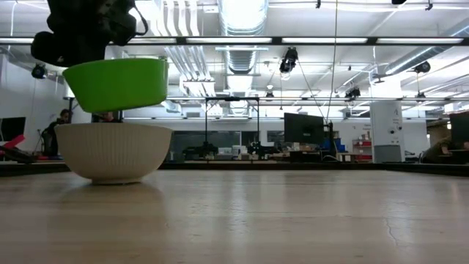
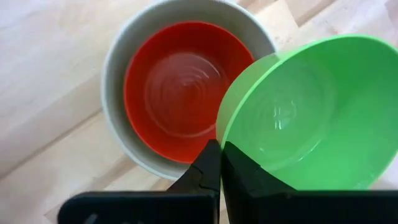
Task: Nest bowls inside each other
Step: Stack the right green bowl on top of the green bowl, then stack the green bowl on top of the green bowl
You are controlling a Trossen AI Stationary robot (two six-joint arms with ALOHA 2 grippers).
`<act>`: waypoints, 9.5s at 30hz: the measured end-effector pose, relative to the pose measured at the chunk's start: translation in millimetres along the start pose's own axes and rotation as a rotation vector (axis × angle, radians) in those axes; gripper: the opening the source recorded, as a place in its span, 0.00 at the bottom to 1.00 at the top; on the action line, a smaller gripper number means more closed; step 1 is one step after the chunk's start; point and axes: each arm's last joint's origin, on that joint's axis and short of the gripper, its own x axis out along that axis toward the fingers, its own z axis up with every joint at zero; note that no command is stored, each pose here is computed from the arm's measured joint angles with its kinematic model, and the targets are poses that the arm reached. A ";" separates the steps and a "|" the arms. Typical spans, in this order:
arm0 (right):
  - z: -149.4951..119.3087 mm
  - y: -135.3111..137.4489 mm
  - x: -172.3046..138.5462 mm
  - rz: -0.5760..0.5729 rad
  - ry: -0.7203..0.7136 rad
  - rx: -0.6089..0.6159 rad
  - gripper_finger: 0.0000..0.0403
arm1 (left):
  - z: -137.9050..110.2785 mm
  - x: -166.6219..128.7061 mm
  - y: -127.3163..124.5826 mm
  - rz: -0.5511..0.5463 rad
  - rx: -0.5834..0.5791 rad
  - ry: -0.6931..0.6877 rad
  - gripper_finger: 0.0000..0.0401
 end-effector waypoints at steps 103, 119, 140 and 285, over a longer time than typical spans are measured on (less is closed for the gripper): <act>0.0 0.0 0.0 0.000 0.000 0.000 0.08 | 10.9 47.3 55.8 0.044 -0.167 0.061 0.17; -0.1 0.0 0.1 0.000 0.000 0.000 0.08 | 17.0 31.7 51.8 0.070 -0.150 0.061 0.25; 0.0 0.0 0.0 0.000 0.000 0.000 0.08 | 23.7 -7.0 31.5 -0.001 -0.010 0.003 0.24; -0.1 0.0 0.0 0.000 0.000 0.000 0.08 | -194.3 30.9 71.5 -0.270 0.466 0.363 0.41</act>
